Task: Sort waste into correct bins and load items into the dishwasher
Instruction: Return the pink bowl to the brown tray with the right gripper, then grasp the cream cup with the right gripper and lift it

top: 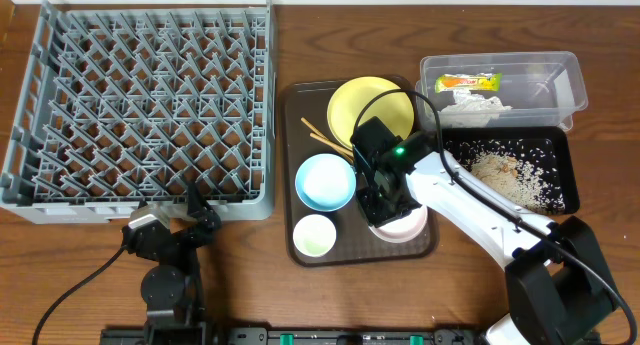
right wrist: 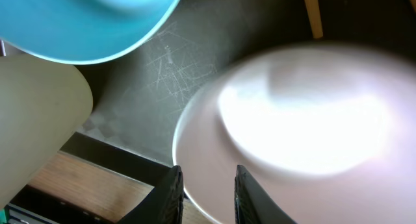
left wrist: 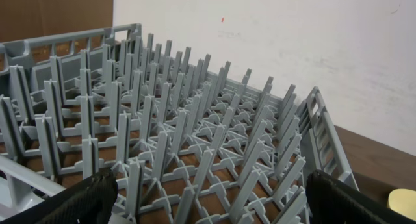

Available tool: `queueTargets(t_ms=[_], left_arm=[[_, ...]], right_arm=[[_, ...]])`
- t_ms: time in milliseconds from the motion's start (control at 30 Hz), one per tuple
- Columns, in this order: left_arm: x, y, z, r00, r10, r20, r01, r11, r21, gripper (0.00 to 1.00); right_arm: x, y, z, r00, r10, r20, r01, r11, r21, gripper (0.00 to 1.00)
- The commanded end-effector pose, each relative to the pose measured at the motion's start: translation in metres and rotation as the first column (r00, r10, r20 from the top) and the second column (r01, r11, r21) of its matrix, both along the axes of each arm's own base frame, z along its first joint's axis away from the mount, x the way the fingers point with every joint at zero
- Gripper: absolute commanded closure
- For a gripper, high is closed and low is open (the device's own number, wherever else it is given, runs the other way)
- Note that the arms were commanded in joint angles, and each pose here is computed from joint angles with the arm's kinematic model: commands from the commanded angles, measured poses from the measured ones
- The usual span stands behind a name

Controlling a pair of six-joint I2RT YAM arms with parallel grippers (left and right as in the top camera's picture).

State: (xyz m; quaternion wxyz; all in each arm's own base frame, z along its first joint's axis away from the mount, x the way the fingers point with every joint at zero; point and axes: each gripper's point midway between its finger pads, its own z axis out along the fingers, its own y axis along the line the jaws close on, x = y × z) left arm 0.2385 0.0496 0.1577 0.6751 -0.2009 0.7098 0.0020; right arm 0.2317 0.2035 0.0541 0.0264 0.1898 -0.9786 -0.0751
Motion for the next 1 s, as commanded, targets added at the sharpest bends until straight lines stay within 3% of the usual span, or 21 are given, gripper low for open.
queueTargets(t_ms=[0, 200, 367, 600, 767, 967], left_arm=[[-0.001, 0.004, -0.018, 0.998, 0.017, -0.061, -0.016, 1.000, 0.017, 0.07], [-0.001, 0.004, -0.018, 0.998, 0.017, -0.061, -0.016, 1.000, 0.016, 0.07], [-0.001, 0.004, -0.018, 0.998, 0.017, -0.061, -0.016, 1.000, 0.016, 0.07], [-0.001, 0.004, -0.018, 0.998, 0.017, -0.061, -0.016, 1.000, 0.016, 0.07], [-0.001, 0.004, -0.018, 0.998, 0.017, -0.061, -0.016, 1.000, 0.017, 0.07], [-0.001, 0.004, -0.018, 0.998, 0.017, -0.061, -0.016, 1.000, 0.016, 0.07]], right_arm=[[0.003, 0.006, 0.001, 1.000, 0.010, 0.013, -0.010, 1.000, 0.012, 0.76], [0.017, 0.032, 0.032, 0.998, 0.023, 0.061, -0.031, 0.990, 0.136, 0.76], [0.010, 0.067, 0.068, 0.990, 0.115, 0.080, -0.135, 0.936, 0.325, 0.64], [-0.003, 0.080, 0.056, 0.976, 0.193, 0.101, -0.214, 0.938, 0.271, 0.54], [-0.012, 0.085, 0.032, 0.968, 0.240, 0.078, -0.250, 0.949, 0.194, 0.53], [-0.021, 0.085, 0.000, 0.968, 0.250, -0.006, -0.247, 0.960, 0.130, 0.60]])
